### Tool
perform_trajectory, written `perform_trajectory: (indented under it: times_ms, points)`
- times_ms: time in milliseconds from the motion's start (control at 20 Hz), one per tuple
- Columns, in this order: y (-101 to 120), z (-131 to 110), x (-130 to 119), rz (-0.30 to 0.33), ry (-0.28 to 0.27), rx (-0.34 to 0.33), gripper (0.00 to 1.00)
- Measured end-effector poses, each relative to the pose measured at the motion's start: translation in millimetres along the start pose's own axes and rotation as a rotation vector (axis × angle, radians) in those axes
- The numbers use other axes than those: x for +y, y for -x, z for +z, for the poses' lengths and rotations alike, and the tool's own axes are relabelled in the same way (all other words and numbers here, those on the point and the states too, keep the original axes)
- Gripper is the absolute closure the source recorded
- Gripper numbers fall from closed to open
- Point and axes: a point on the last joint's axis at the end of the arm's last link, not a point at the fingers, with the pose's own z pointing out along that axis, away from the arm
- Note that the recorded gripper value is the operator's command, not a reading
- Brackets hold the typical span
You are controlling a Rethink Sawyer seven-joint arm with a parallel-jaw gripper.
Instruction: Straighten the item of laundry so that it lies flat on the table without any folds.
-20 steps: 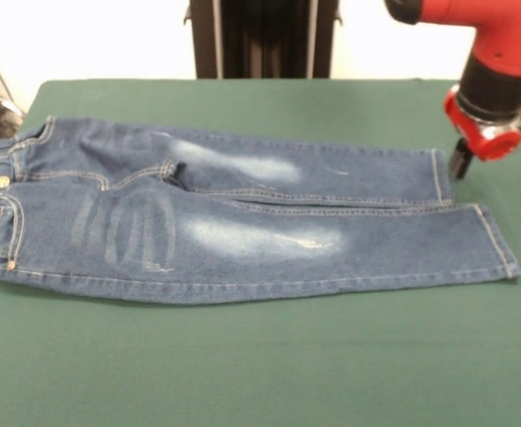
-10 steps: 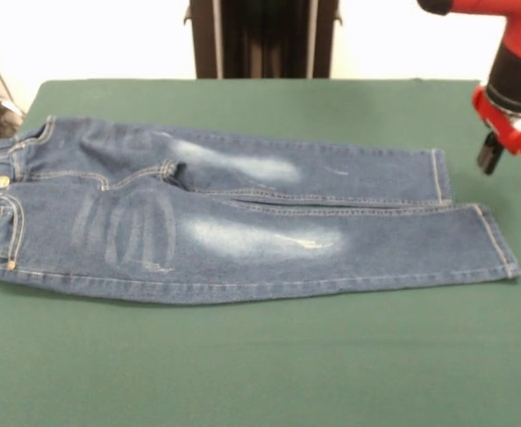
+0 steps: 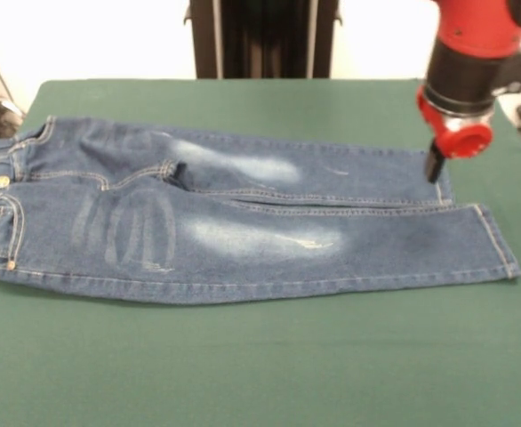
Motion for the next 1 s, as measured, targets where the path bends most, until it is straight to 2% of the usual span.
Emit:
perform_trajectory:
  times_ms: [100,150,450,1000]
  points:
    - [10,-3,2,0.007,0.005,-0.005,1.0]
    - [26,-8,5,0.018,0.011,-0.014,1.0]
    - [53,-13,6,0.025,0.017,-0.034,1.0]
    - [53,1,-8,0.006,0.008,-0.043,1.0]
